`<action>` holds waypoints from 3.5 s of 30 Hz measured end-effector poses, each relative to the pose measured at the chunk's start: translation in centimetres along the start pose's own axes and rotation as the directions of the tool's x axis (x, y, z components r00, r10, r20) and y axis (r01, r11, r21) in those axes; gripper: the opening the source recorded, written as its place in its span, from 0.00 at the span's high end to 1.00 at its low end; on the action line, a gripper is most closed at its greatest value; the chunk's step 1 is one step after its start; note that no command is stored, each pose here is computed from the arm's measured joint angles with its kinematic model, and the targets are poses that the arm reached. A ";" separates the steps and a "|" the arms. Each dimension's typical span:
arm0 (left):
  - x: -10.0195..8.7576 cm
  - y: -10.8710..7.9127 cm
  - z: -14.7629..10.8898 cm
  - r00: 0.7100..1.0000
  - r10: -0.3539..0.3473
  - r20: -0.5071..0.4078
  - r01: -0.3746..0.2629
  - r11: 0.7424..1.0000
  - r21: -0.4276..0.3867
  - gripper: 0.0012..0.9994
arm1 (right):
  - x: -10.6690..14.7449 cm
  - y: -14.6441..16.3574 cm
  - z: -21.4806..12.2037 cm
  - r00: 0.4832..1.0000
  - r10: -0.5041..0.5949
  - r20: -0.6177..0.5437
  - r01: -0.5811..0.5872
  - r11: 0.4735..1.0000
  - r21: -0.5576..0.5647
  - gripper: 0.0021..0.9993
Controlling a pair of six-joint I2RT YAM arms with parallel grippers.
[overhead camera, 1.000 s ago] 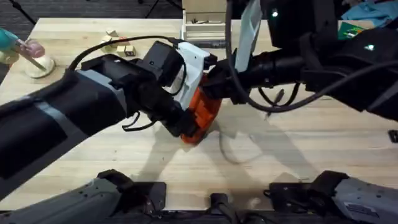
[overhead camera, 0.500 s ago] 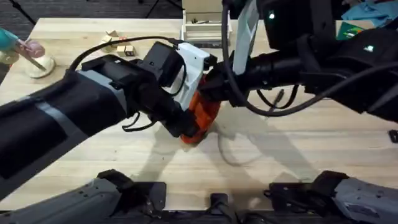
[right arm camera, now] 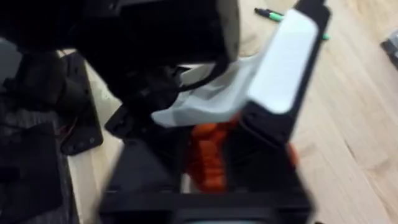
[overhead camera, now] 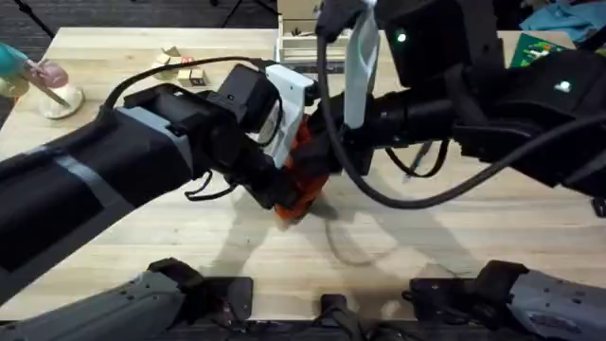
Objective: Unzip the bag, pick up the pens from the table one at a time and place them inside, then zip the bag closed.
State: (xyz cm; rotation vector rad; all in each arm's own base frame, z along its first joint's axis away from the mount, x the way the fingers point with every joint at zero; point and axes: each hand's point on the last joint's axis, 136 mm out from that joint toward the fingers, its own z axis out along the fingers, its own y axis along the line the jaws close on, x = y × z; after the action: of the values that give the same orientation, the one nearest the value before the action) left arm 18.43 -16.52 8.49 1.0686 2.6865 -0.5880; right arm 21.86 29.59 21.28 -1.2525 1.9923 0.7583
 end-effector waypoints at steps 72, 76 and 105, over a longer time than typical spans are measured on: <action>-2.8 0.1 -0.4 0.995 0.038 0.095 -0.038 0.999 -0.007 0.95 | 6.9 -5.9 -14.9 0.888 0.445 0.112 -0.452 0.804 0.387 0.00; -2.8 0.1 -0.4 0.995 0.038 0.095 -0.038 0.999 -0.007 0.95 | 6.9 -5.9 -14.9 0.888 0.446 0.111 -0.452 0.803 0.388 0.00; -2.8 0.1 -0.4 0.995 0.038 0.095 -0.038 0.999 -0.007 0.96 | 9.7 -7.8 -11.5 0.788 0.616 -0.012 -0.565 0.730 0.384 0.00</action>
State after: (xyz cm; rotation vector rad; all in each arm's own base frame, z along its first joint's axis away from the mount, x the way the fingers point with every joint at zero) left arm 20.49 -18.02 9.70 1.0598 2.5789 -0.6090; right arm 23.27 12.82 19.84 -0.4403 2.5471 0.5462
